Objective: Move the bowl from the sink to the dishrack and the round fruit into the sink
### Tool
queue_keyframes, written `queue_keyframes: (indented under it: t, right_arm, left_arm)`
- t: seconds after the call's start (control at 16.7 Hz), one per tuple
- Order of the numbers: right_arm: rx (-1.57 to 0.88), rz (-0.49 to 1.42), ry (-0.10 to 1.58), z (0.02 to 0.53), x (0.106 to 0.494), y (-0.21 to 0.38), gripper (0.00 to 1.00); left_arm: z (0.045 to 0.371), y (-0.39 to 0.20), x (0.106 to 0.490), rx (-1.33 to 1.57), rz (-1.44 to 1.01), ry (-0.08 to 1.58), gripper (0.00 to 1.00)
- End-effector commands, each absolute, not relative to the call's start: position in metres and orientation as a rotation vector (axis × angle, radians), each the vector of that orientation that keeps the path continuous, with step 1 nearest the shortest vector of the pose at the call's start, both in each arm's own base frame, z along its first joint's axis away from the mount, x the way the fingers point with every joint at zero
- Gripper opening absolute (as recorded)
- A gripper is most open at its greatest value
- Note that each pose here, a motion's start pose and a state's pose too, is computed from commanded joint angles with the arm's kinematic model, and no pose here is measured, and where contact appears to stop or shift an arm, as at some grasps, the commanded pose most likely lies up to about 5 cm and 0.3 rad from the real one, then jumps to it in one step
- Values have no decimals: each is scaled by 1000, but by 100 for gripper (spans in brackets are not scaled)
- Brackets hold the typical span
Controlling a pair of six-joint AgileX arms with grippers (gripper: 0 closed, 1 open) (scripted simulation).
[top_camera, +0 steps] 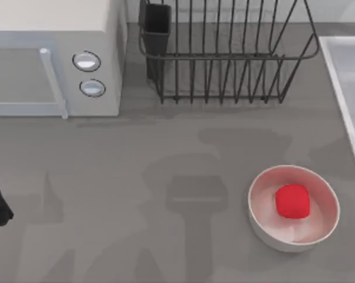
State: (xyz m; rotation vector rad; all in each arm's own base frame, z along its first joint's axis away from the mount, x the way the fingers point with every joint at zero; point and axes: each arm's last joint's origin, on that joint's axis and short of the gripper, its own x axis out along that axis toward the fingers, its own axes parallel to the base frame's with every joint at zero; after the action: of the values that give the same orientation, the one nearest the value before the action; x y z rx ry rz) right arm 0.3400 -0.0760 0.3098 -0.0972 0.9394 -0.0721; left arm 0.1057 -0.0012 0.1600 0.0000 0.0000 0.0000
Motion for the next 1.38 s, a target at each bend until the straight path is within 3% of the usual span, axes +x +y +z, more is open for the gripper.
queue_keyframes:
  t: [0.24,0.48,0.78,1.38]
  right_arm:
    - [-66,-61,1172,262,413,-121,100]
    - [-28,-36,1349,201,456,-158,100]
    - [5,-10,1463,152,474,-183,100]
    - [7,-8,1471,125,479,-184,100]
  left_arm:
    - [160,-1,106,0,0,0,100]
    - [160,-1,106,0,0,0,100]
    - [160,-1,106,0,0,0,100]
    - [160,-1,106,0,0,0,100]
